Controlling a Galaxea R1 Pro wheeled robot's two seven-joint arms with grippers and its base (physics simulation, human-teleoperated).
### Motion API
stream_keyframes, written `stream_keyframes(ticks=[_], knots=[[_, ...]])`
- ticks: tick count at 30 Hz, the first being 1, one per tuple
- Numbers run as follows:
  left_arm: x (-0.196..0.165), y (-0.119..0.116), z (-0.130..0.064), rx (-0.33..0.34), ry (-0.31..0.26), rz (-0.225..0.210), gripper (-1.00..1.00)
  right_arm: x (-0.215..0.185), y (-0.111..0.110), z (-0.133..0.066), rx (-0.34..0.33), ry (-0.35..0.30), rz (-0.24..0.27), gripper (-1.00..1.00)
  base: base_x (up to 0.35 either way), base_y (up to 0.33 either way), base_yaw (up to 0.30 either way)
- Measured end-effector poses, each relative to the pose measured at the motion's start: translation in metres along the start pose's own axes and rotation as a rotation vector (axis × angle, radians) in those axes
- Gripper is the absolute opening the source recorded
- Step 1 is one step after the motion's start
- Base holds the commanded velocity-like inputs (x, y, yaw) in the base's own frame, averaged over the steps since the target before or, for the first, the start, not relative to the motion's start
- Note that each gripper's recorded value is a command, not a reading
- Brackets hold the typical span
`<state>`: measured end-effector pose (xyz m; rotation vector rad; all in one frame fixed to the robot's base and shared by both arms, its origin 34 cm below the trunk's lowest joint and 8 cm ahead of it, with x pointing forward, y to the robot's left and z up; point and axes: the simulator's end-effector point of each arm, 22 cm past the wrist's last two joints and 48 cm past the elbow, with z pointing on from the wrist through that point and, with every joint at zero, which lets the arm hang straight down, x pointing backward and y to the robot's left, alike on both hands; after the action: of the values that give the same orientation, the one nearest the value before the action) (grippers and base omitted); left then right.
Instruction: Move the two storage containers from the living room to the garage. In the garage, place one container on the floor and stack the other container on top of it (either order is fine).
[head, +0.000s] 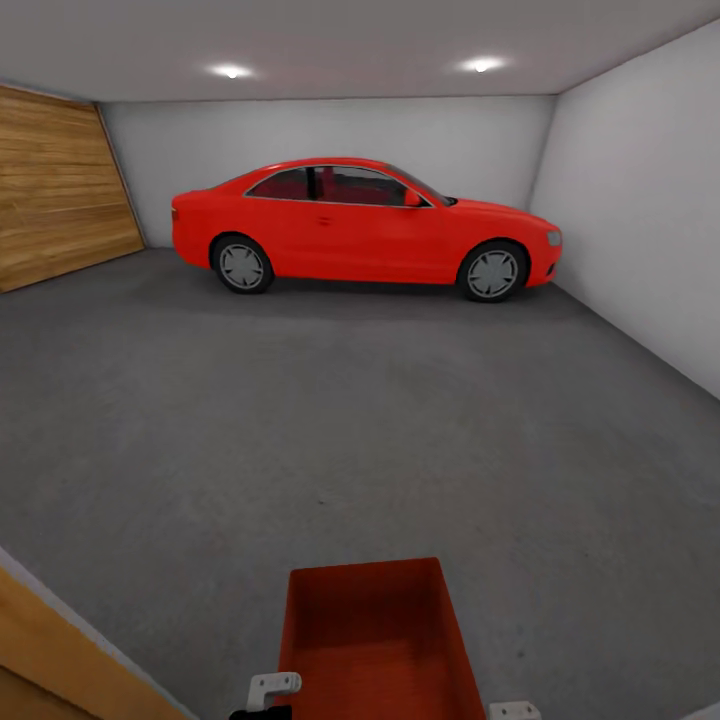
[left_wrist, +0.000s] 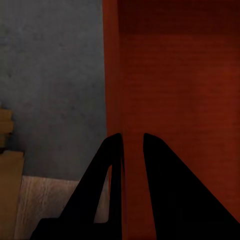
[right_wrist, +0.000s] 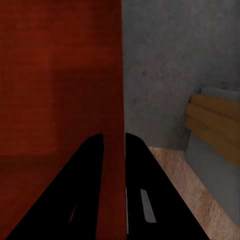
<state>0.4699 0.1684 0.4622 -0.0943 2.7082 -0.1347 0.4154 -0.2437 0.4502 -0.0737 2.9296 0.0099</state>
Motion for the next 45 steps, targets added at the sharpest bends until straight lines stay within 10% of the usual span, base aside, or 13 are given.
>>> stream_keyframes(ticks=[45], knots=[[-0.0009, -0.001, 0.0001, 0.0, -0.005, 0.0, -1.0, -0.0013, -0.001, 0.0002, 0.0, -0.006, -0.002, -1.0, 0.197, 0.0, 0.0]])
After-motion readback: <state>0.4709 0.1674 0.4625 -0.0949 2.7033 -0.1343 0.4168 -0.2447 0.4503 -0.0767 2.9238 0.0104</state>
